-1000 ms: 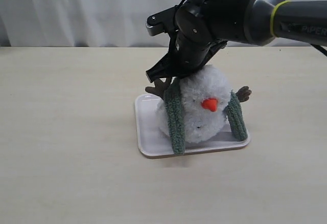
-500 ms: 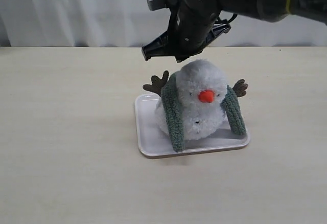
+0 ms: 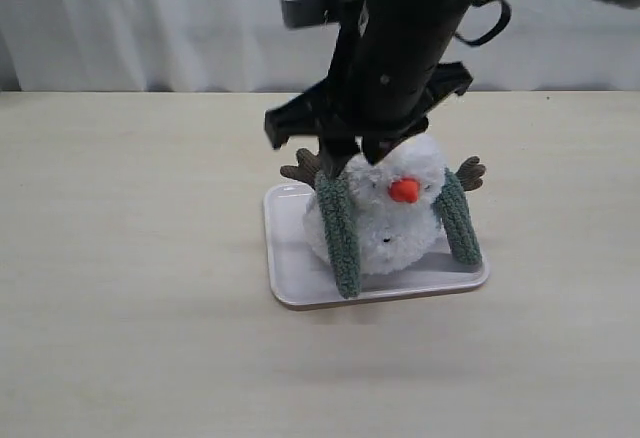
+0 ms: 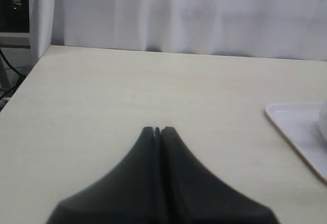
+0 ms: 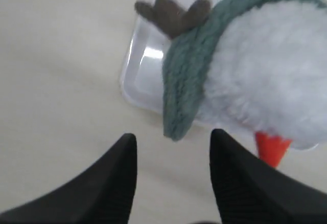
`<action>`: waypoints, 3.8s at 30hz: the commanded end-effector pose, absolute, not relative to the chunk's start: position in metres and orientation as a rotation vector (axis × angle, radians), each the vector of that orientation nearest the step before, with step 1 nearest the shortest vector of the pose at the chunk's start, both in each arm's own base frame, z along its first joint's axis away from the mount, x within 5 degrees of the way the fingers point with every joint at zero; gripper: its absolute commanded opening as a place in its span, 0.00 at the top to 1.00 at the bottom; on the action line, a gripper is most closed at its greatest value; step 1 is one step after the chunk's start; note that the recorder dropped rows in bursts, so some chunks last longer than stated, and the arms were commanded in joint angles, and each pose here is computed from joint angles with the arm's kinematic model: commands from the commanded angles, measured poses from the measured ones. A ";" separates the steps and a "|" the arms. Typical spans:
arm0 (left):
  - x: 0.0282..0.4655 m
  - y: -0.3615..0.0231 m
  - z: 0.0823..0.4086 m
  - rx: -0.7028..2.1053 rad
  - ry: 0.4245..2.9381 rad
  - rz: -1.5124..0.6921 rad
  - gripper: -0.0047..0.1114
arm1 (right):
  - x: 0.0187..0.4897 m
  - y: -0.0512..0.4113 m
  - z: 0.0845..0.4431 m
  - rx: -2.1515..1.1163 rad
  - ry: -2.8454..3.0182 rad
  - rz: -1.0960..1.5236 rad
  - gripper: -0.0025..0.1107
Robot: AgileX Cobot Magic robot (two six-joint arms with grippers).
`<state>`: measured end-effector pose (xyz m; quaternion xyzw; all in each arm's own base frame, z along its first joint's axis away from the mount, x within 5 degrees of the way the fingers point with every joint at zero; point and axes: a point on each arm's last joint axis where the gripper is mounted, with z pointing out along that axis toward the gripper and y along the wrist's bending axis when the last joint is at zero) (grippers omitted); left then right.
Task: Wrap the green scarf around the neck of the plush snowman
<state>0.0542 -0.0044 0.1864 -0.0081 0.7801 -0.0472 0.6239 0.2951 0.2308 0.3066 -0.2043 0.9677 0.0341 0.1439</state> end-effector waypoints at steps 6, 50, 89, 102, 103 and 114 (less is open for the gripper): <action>0.054 -0.005 0.186 -0.013 1.787 -0.115 0.96 | 0.250 0.254 0.242 -0.510 2.752 -0.151 0.46; 0.054 -0.005 0.186 -0.013 1.787 -0.115 0.96 | 0.256 0.217 0.162 -0.587 2.561 -0.722 0.94; 0.054 -0.005 0.186 -0.013 1.787 -0.115 0.96 | 0.220 0.191 0.169 -0.868 2.727 -0.758 0.60; 0.054 -0.005 0.186 -0.013 1.787 -0.115 0.96 | 0.217 0.219 0.248 -0.786 2.345 0.054 0.94; 0.054 -0.005 0.186 -0.013 1.787 -0.115 0.96 | 0.219 0.224 0.253 -0.781 2.301 0.114 0.94; 0.054 -0.005 0.186 -0.013 1.787 -0.115 0.96 | 0.272 0.244 0.269 -0.534 2.354 -0.154 0.94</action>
